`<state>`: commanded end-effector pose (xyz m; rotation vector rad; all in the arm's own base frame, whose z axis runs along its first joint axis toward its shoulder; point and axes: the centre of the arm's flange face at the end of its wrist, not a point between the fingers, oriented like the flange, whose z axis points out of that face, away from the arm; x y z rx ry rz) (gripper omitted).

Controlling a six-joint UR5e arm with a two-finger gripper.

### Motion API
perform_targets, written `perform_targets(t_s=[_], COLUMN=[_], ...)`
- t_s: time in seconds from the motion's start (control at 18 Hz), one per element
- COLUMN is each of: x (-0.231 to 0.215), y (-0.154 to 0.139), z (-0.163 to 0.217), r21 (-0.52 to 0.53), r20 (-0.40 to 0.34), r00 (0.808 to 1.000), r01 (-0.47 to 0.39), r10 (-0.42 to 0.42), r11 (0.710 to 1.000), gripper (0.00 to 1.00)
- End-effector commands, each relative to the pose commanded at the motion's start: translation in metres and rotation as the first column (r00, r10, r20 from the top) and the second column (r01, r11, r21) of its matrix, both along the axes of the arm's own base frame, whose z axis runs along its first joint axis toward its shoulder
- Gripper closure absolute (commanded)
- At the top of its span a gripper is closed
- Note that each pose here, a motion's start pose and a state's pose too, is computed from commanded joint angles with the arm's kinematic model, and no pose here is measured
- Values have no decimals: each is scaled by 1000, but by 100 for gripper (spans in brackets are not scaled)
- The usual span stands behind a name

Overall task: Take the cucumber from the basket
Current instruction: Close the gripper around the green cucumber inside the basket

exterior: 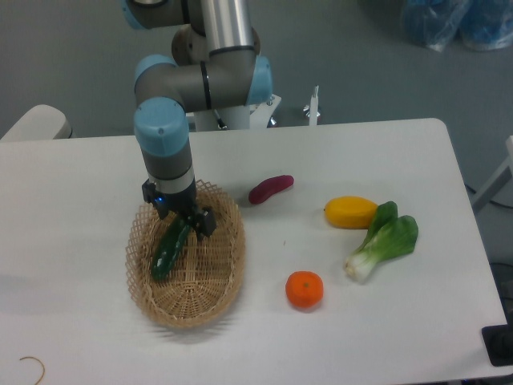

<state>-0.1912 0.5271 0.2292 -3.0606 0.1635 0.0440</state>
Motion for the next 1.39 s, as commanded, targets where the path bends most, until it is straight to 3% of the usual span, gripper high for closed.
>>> perform_targets(t_s=[1.11,1.39], x=[10,9], y=[13,14], z=[-27,-24], r21=[-40,-44], r20=[10,-5], r00=[1000,1000], r01=[-13,-16], r10=[13,16], r11=[999,999], gripper=[1,61])
